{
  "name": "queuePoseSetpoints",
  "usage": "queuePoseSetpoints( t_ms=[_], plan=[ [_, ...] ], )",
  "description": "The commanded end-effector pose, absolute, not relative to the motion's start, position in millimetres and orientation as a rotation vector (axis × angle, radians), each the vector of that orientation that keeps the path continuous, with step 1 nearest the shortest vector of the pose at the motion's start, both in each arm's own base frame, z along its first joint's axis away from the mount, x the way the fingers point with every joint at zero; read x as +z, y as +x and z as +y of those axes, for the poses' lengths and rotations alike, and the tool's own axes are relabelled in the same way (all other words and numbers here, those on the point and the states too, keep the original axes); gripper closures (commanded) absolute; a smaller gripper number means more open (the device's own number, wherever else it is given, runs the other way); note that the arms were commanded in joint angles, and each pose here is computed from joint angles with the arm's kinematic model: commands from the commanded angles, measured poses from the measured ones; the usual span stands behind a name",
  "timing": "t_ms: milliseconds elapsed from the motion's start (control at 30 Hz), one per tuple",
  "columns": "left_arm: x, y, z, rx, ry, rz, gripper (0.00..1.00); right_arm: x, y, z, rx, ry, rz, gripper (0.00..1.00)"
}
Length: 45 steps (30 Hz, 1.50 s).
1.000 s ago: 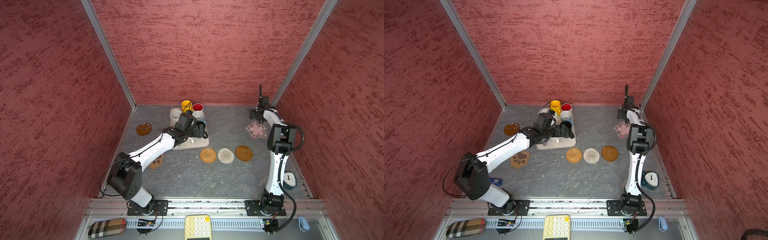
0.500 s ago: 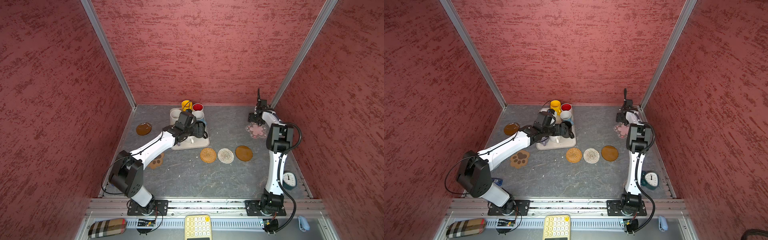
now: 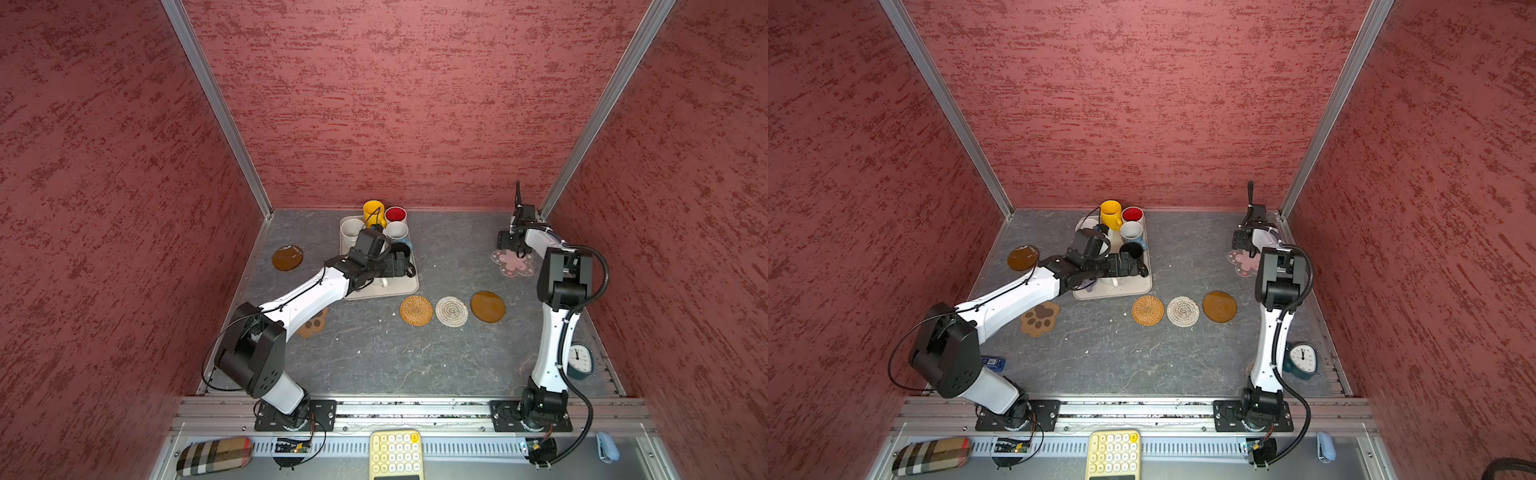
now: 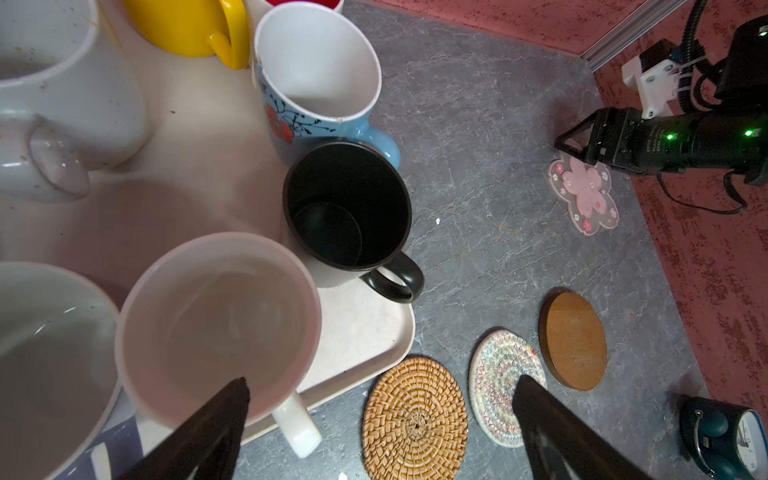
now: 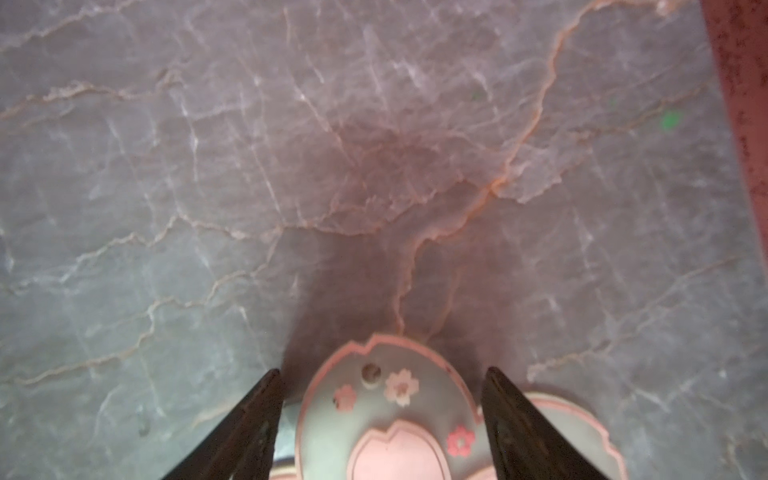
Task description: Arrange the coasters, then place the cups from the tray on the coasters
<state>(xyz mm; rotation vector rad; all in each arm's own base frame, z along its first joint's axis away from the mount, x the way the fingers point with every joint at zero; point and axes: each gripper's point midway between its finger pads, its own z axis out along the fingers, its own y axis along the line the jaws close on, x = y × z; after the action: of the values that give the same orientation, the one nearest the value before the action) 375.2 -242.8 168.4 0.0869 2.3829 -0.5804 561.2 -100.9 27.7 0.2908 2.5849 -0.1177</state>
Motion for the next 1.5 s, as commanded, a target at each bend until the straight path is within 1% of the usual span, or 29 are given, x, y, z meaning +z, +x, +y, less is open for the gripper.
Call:
queuePoseSetpoints(
  t_ms=[0,300,500,767,967,1233,1367,1467],
  plan=[
    [183.2,370.0,-247.0,-0.634,0.08,2.327,0.0,17.0,540.4,-107.6,-0.205,0.238,2.644,0.24],
    [173.1,342.8,-243.6,-0.688,0.056,2.317,0.01,17.8,515.3,-108.3,-0.24,0.19,2.644,0.23],
    [174.8,330.1,-235.2,-0.702,0.046,2.297,0.01,0.2,496.4,-103.3,-0.203,0.197,2.714,0.24],
    [176.1,320.4,-225.1,-0.703,0.048,2.281,0.0,5.3,485.5,-97.1,-0.162,0.219,2.724,0.24],
    [174.8,317.5,-225.5,-0.72,0.05,2.276,0.01,0.8,470.6,-94.4,-0.145,0.289,2.751,0.25],
    [174.7,312.2,-227.0,-0.764,0.054,2.263,0.01,-10.5,439.6,-86.1,-0.097,0.422,2.805,0.26],
    [174.7,310.0,-226.8,-0.775,0.057,2.255,0.0,-1.4,429.2,-84.8,-0.089,0.485,2.804,0.26],
    [175.1,311.5,-227.7,-0.782,0.055,2.246,0.0,14.1,431.9,-87.6,-0.073,0.526,2.767,0.26]
  ],
)
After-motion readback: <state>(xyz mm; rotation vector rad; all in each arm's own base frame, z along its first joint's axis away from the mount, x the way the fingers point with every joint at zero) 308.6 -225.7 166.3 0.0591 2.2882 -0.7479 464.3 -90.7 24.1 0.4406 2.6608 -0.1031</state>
